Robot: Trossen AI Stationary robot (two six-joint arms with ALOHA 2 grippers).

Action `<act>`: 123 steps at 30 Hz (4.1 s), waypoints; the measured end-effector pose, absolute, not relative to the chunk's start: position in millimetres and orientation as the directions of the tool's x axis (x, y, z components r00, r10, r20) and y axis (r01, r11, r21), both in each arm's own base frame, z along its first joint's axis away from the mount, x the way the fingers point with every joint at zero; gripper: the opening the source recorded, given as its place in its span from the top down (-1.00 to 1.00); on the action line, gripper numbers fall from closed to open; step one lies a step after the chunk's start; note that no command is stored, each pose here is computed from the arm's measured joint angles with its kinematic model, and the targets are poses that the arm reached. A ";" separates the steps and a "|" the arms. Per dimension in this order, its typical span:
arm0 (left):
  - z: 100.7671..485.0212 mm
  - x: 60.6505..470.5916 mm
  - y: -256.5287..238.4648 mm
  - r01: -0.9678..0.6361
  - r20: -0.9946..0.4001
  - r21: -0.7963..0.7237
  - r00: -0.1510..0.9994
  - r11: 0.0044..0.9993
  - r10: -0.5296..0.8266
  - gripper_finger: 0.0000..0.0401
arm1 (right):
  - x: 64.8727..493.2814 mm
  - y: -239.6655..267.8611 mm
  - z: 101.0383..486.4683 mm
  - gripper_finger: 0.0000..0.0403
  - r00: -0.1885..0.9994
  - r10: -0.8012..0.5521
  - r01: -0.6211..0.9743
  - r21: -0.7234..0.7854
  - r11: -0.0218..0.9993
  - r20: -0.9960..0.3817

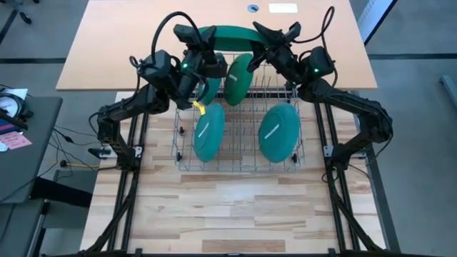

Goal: Sort dishes
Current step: Put the green plate into the dish rack

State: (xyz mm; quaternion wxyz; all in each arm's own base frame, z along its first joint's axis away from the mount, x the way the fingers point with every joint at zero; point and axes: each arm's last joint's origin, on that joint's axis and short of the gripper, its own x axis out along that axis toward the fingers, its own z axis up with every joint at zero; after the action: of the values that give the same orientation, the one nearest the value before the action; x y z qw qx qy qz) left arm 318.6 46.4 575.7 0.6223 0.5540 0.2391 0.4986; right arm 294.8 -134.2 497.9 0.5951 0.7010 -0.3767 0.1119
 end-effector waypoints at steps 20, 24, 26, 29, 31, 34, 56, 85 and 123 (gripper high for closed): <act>562.7 323.6 40.8 -0.365 0.165 0.931 0.429 0.004 0.888 0.71 | 283.3 -144.6 500.7 0.94 0.730 -0.345 -0.594 0.797 0.107 0.590; 561.9 324.1 35.7 -0.433 0.159 0.899 0.444 0.056 0.882 0.57 | 269.3 -152.1 506.1 0.94 0.727 -0.355 -0.577 0.803 0.151 0.588; 560.5 325.4 32.8 -0.465 0.152 0.881 0.451 0.086 0.879 0.51 | 258.2 -155.1 511.7 0.94 0.715 -0.362 -0.573 0.798 0.189 0.599; 558.9 325.3 29.8 -0.511 0.139 0.850 0.454 0.129 0.880 0.44 | 238.4 -159.5 521.4 0.94 0.711 -0.340 -0.565 0.788 0.246 0.616; 558.7 323.2 28.2 -0.576 0.126 0.801 0.432 0.166 0.893 0.42 | 227.0 -164.1 525.3 0.94 0.721 -0.308 -0.556 0.783 0.278 0.621; 556.4 321.5 26.7 -0.693 0.096 0.691 0.371 0.206 0.924 0.41 | 213.4 -173.0 527.1 0.94 0.753 -0.260 -0.524 0.790 0.318 0.604; 537.8 316.9 9.1 -0.868 -0.017 0.215 0.455 0.447 0.890 0.46 | 89.0 -173.8 600.4 0.94 0.929 0.095 -0.314 0.627 0.713 0.358; 543.4 294.5 23.0 -0.844 -0.061 -0.043 0.536 0.534 0.842 0.46 | 98.3 -248.4 566.0 0.92 0.953 -0.137 -0.148 0.811 0.567 0.270; 481.9 241.4 71.3 -0.945 -0.652 -0.236 0.327 0.227 0.684 0.38 | 148.2 -240.7 563.6 0.92 0.987 -0.162 0.095 0.791 0.604 0.005</act>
State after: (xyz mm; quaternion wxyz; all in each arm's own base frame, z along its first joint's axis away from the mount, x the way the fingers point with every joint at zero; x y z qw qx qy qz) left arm 241.4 71.3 481.9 0.7540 -0.3080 0.2116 0.5402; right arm 148.2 -240.7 563.6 0.8948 0.4391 -0.0380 -0.0719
